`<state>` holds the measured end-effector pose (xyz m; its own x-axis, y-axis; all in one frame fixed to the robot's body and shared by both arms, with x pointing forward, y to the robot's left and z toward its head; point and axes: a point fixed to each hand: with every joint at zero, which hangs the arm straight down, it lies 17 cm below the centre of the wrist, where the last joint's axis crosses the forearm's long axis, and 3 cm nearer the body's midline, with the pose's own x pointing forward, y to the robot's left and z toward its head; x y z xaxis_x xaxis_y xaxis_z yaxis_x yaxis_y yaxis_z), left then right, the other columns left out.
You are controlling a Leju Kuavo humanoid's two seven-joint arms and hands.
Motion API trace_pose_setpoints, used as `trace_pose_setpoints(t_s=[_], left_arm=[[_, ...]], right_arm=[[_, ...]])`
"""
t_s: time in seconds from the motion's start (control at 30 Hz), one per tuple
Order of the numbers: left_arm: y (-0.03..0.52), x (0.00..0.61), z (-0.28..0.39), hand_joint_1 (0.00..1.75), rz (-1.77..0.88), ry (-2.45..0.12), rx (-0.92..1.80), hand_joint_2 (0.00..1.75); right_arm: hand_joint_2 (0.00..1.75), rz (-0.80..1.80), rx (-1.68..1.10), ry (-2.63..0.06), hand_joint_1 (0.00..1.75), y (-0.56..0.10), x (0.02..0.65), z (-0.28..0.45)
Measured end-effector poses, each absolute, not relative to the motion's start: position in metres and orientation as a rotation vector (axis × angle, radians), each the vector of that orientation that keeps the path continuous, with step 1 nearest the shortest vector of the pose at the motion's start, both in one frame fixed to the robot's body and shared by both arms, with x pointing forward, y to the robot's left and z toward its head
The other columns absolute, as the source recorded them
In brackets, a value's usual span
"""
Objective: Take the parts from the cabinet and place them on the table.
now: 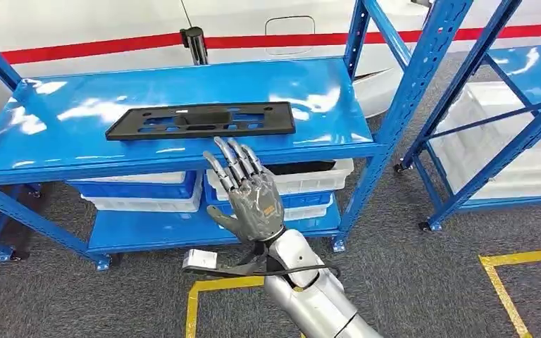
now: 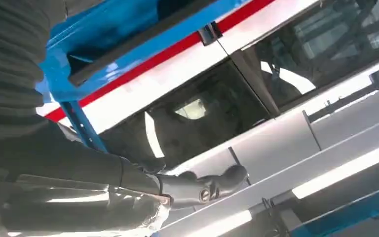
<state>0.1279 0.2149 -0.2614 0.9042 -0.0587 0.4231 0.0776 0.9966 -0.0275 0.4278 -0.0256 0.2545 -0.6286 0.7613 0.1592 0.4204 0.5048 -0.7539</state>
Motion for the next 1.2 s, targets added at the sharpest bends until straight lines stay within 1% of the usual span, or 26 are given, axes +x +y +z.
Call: trace_pose_setpoints(t_s=[0.47,0.73,1.2], left_arm=[[0.217,0.129,-0.261,0.0,-0.06,-0.438,-0.04,0.0],[0.214,0.129,-0.261,0.0,-0.052,-0.436,-0.042,0.0],[0.216,0.126,-0.262,0.0,-0.045,-0.428,-0.037,0.0]], right_arm=[[1.75,0.952,-0.946,-2.289,0.0,-0.019,0.43,0.259],[1.75,0.985,-0.927,-2.26,0.0,-0.017,0.432,0.246],[1.75,1.002,-0.874,-2.268,0.0,0.0,0.431,0.244]])
